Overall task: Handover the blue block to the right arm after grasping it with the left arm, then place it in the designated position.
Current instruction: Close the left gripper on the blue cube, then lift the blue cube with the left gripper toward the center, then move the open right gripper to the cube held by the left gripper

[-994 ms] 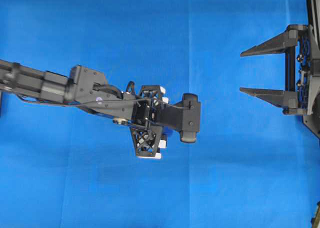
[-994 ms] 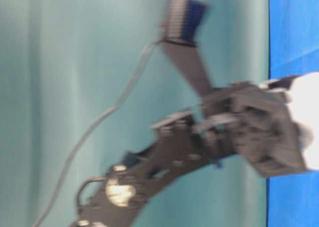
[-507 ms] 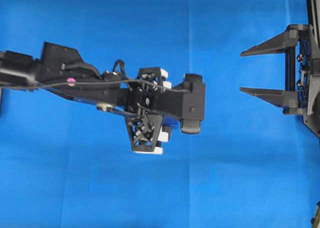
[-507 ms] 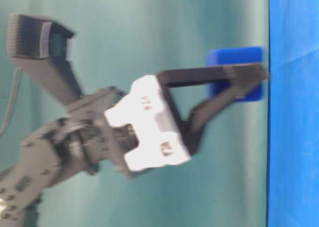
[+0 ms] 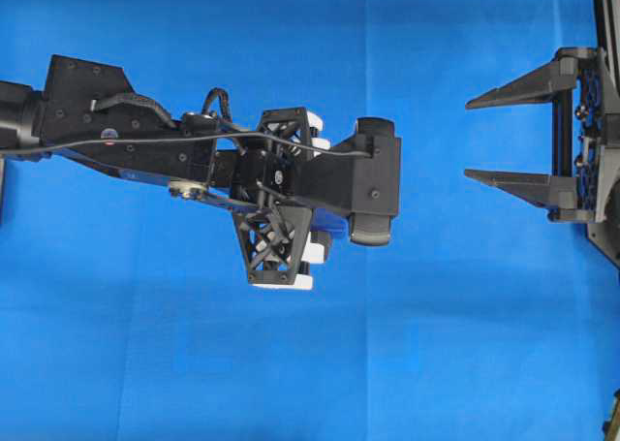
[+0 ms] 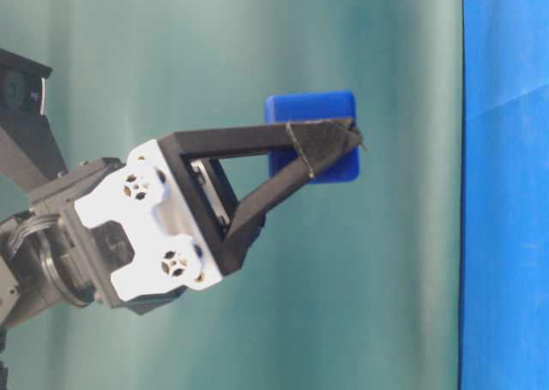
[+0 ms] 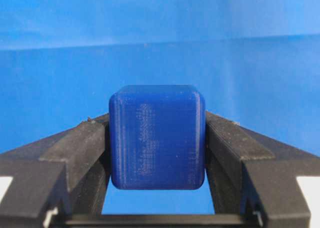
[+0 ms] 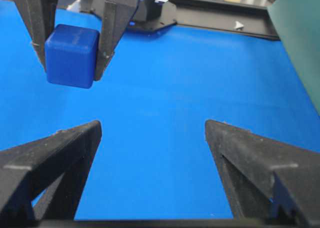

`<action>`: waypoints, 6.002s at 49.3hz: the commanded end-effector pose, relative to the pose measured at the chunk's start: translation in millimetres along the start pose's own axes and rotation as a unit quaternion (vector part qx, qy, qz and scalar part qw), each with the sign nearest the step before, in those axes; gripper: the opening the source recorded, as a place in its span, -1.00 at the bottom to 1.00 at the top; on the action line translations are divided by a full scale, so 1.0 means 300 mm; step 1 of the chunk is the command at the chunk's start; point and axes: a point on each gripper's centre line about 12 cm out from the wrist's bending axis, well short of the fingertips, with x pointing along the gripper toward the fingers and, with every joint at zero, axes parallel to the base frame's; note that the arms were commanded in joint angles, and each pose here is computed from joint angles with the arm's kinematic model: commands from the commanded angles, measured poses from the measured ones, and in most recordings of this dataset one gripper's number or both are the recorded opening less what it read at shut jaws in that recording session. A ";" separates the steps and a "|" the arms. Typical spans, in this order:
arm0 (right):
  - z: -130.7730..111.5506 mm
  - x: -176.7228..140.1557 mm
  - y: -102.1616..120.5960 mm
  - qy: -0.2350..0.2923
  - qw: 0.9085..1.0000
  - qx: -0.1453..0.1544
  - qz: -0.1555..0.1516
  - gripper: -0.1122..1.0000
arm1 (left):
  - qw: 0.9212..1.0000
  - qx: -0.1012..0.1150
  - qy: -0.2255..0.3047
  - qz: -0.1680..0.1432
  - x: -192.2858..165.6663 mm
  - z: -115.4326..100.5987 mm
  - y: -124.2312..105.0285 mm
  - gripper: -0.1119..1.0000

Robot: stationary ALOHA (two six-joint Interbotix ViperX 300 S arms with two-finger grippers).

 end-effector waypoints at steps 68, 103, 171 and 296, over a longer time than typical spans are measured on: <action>0.037 0.008 0.000 -0.014 1.000 -0.001 0.000 0.94 | 0.999 -0.002 -0.043 0.000 -0.079 0.019 0.006 0.02; 0.044 0.008 -0.001 -0.019 1.000 -0.001 -0.001 0.94 | 0.949 -0.006 -0.316 -0.013 -0.171 -0.125 0.030 0.02; 0.076 0.012 0.037 -0.038 0.950 -0.309 0.034 0.89 | 0.911 -0.022 -0.411 -0.003 -0.187 -0.223 0.081 0.02; 0.072 0.050 0.072 -0.058 0.781 -0.619 0.067 0.89 | 0.911 -0.027 -0.413 -0.003 -0.189 -0.221 0.087 0.02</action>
